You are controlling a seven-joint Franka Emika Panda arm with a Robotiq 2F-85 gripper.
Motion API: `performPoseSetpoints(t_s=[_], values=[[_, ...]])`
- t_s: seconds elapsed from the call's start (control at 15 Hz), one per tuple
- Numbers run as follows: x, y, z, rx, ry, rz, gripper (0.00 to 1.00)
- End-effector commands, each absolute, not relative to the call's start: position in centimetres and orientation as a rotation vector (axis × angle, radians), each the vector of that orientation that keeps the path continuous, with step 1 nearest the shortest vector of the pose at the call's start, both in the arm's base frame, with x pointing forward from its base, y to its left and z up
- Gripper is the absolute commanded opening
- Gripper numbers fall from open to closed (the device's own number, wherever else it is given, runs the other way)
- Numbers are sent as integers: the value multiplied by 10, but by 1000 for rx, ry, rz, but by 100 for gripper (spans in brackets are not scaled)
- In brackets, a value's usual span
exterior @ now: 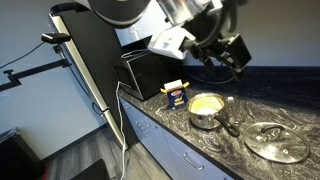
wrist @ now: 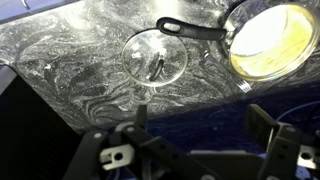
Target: Put the lid on the top of the pot
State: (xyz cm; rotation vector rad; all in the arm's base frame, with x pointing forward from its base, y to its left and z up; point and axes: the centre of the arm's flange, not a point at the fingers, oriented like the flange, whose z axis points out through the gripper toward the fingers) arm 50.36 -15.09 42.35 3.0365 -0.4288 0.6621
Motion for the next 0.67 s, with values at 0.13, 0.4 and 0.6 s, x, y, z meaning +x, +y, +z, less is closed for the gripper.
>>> performPoseSetpoints(t_s=[0.13, 0.4, 0.6], values=[[536, -175, 400, 3013, -482, 640, 100], [536, -172, 400, 3017, -474, 640, 100], [563, -181, 381, 3021, -597, 604, 100]])
